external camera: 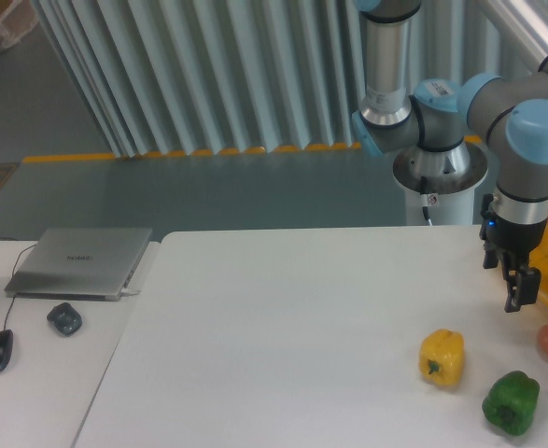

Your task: Place the red peppers in a basket

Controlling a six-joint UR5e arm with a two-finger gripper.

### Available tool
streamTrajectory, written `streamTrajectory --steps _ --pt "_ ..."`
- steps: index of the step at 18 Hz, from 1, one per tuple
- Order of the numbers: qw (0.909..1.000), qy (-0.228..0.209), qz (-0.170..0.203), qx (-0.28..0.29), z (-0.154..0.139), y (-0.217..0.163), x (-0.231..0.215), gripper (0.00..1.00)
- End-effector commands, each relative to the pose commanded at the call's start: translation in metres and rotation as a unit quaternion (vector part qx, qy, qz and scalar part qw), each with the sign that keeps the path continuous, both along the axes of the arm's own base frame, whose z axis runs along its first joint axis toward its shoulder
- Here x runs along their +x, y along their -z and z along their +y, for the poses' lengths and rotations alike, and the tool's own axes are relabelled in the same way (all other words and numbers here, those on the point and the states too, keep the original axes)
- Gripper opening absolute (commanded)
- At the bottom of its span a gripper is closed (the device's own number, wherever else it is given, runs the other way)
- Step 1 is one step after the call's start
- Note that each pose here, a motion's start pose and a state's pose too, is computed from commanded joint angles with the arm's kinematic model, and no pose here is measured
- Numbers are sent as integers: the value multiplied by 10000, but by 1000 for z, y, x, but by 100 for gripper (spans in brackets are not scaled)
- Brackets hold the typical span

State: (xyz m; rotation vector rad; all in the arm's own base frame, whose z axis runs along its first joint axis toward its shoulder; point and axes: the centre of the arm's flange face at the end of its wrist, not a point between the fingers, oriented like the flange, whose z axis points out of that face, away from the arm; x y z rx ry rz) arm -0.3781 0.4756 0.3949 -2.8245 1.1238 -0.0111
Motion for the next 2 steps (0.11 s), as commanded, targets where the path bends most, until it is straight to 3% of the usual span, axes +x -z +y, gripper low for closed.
streamTrajectory --steps 2 --pt "10000 38 1 0 3 0 2 100"
